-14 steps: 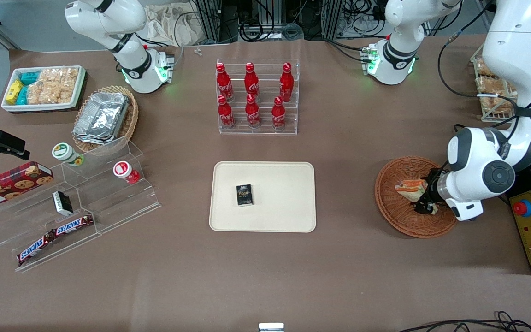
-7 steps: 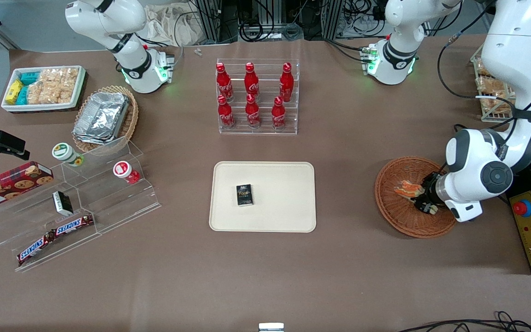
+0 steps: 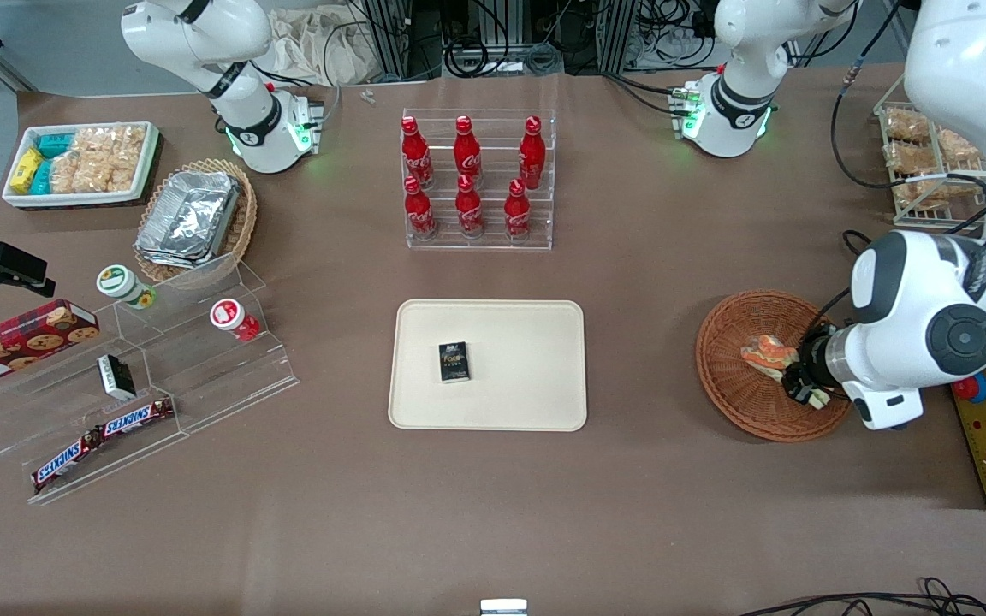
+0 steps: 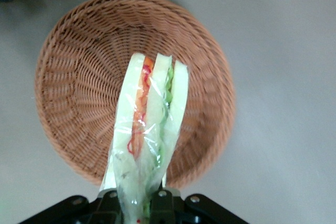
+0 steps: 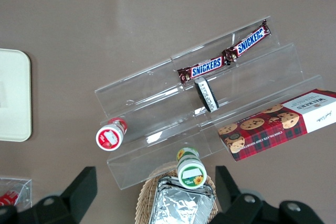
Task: Place sandwich from basket to tray
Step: 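Lift the sandwich out of the basket with the left gripper, then carry the sandwich over the cream tray and lower it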
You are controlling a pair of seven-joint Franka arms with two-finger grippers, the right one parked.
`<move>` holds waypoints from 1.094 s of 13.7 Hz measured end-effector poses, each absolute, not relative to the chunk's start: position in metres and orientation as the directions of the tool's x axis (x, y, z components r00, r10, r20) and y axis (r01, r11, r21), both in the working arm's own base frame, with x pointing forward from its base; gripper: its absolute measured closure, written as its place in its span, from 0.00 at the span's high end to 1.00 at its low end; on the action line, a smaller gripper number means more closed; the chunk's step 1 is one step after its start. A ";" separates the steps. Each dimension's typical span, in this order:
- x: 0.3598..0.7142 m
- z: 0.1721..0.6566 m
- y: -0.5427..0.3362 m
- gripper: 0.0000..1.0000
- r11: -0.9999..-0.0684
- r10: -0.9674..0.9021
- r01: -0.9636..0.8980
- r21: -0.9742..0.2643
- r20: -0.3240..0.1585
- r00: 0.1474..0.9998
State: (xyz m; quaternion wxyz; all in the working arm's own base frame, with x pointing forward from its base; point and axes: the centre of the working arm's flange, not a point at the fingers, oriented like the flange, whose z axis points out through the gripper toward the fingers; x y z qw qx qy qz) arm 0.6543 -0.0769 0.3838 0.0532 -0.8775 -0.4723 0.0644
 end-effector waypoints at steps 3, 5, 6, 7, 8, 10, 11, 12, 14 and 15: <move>0.654 0.425 -0.151 0.18 -0.721 0.692 0.685 -0.110 -0.059 0.719; 0.644 0.436 -0.223 0.18 -0.844 0.536 0.532 -0.071 -0.056 0.842; 0.639 0.434 -0.257 0.18 -0.890 0.456 0.453 -0.058 -0.062 0.888; 0.634 0.425 -0.288 0.18 -0.924 0.381 0.378 -0.050 -0.074 0.921; 0.628 0.409 -0.317 0.18 -0.948 0.319 0.315 -0.050 -0.094 0.943; 0.615 0.363 -0.363 0.18 -0.977 0.213 0.208 -0.049 -0.136 0.968; 0.610 0.334 -0.381 0.18 -0.986 0.165 0.161 -0.038 -0.152 0.974; 0.607 0.307 -0.394 0.18 -0.991 0.136 0.134 -0.024 -0.162 0.977; 0.604 0.272 -0.403 0.18 -0.994 0.111 0.110 -0.014 -0.182 0.977; 0.604 0.266 -0.405 0.18 -0.995 0.104 0.104 -0.009 -0.184 0.977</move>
